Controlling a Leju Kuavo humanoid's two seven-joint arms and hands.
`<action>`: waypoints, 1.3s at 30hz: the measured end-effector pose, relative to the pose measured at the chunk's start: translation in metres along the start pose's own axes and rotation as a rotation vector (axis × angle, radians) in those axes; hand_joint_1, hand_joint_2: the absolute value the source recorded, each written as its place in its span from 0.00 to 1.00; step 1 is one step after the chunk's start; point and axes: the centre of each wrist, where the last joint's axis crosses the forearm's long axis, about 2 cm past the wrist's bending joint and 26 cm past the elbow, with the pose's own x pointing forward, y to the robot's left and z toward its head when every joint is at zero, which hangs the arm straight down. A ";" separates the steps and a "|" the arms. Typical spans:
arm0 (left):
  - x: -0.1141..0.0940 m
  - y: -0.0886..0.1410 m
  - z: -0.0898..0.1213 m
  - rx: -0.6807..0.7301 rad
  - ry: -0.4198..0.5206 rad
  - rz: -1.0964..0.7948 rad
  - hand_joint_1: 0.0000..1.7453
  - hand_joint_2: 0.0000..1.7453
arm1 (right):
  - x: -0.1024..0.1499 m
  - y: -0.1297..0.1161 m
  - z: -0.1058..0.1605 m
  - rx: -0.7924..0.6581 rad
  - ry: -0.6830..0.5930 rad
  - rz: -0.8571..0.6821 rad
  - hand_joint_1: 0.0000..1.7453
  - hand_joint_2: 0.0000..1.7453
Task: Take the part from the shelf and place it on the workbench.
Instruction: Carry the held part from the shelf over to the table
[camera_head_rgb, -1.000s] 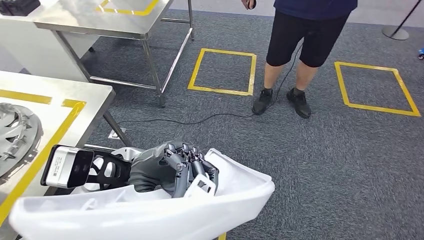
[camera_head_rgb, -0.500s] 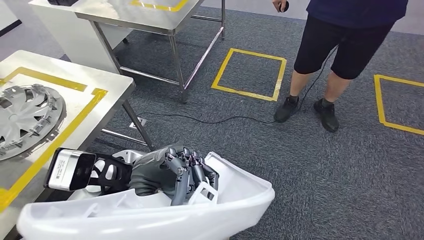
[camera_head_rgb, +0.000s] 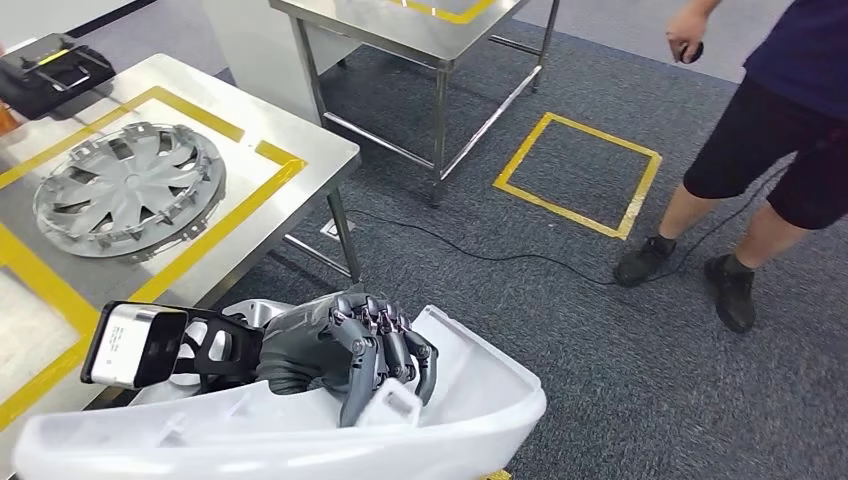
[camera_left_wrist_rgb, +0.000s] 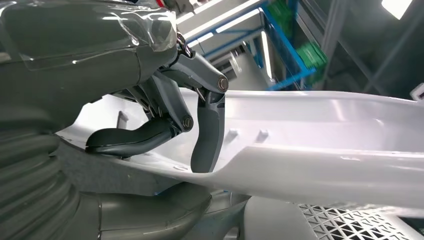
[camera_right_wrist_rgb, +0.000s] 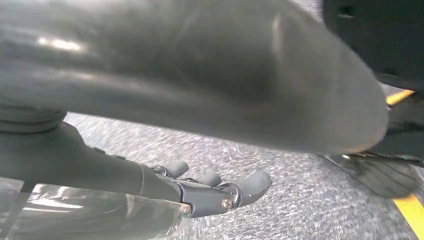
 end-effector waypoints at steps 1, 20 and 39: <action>0.000 0.000 0.000 0.000 0.002 0.001 1.00 1.00 | 0.000 0.000 0.000 0.000 0.000 0.000 0.00 0.00; 0.003 -0.001 0.002 0.009 0.022 -0.012 1.00 1.00 | 0.006 0.007 -0.005 0.016 -0.013 0.000 0.00 0.00; 0.004 -0.005 0.001 0.011 0.012 -0.022 1.00 1.00 | 0.004 0.003 -0.002 0.019 0.003 0.004 0.00 0.00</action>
